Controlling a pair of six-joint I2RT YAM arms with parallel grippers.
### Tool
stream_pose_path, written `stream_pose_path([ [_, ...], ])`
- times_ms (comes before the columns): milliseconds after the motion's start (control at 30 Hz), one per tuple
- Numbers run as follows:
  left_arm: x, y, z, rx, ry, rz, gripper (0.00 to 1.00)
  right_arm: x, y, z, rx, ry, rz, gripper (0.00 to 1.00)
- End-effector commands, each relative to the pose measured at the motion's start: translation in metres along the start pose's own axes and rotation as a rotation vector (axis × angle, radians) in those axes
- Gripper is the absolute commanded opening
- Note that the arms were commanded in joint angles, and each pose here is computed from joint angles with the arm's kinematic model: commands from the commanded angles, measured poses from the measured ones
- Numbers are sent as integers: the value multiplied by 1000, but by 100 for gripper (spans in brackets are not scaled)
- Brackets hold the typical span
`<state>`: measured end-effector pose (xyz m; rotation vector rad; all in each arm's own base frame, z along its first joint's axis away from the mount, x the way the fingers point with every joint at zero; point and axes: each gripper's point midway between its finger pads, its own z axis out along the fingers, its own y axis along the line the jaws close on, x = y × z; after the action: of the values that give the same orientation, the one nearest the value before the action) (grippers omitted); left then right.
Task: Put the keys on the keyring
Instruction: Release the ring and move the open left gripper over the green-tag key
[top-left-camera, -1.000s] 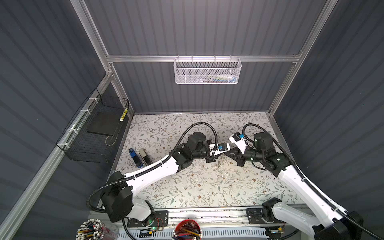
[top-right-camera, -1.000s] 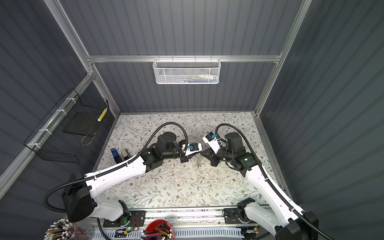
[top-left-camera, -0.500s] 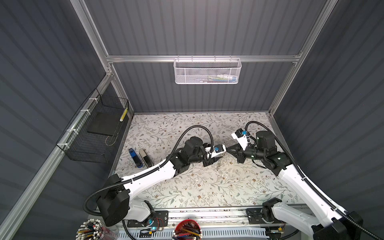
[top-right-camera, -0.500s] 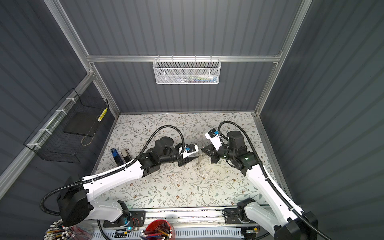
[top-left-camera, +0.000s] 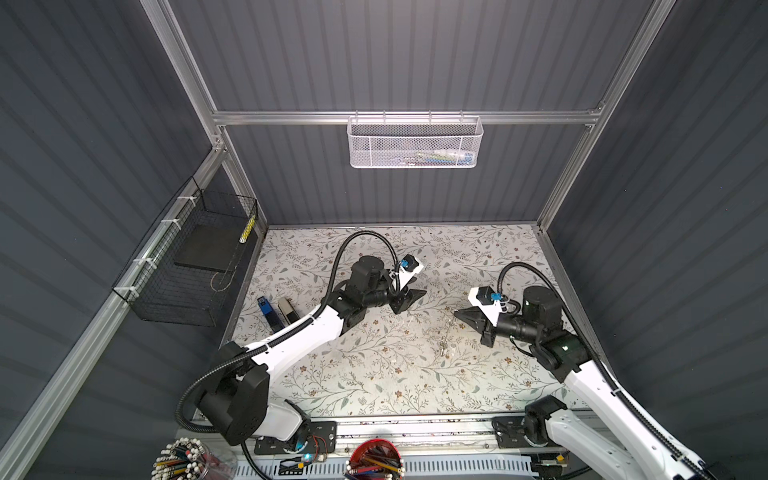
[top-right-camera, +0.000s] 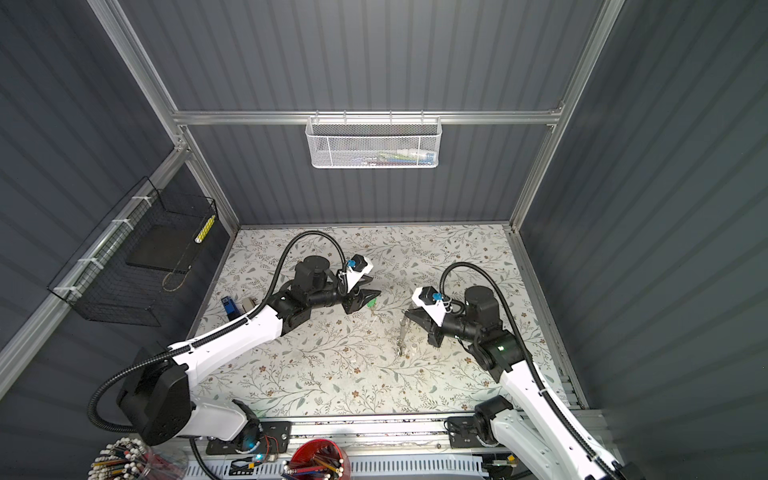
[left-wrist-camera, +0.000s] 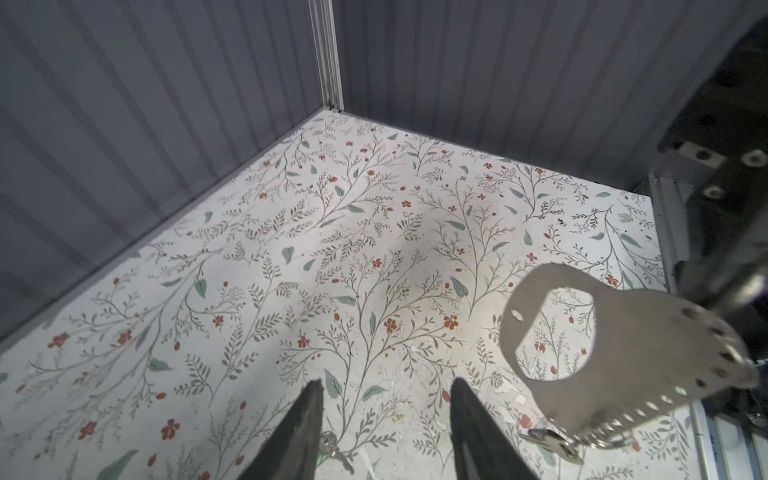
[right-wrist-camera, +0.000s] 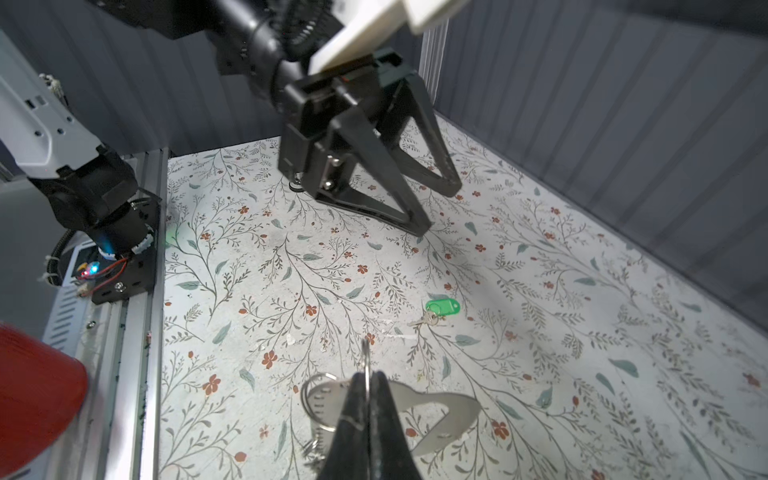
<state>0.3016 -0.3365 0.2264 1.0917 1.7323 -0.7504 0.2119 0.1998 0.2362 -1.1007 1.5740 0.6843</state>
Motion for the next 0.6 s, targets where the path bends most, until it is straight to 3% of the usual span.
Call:
stream_pose_path([
  [0, 6, 1, 3, 51, 35, -106, 50, -18, 5, -6, 8, -94, -212, 0],
  [267, 39, 15, 15, 84, 118, -189, 50, -16, 14, -13, 19, -130, -340, 0],
  [567, 79, 26, 34, 94, 267, -246, 48, -12, 14, -14, 28, -113, -366, 0],
])
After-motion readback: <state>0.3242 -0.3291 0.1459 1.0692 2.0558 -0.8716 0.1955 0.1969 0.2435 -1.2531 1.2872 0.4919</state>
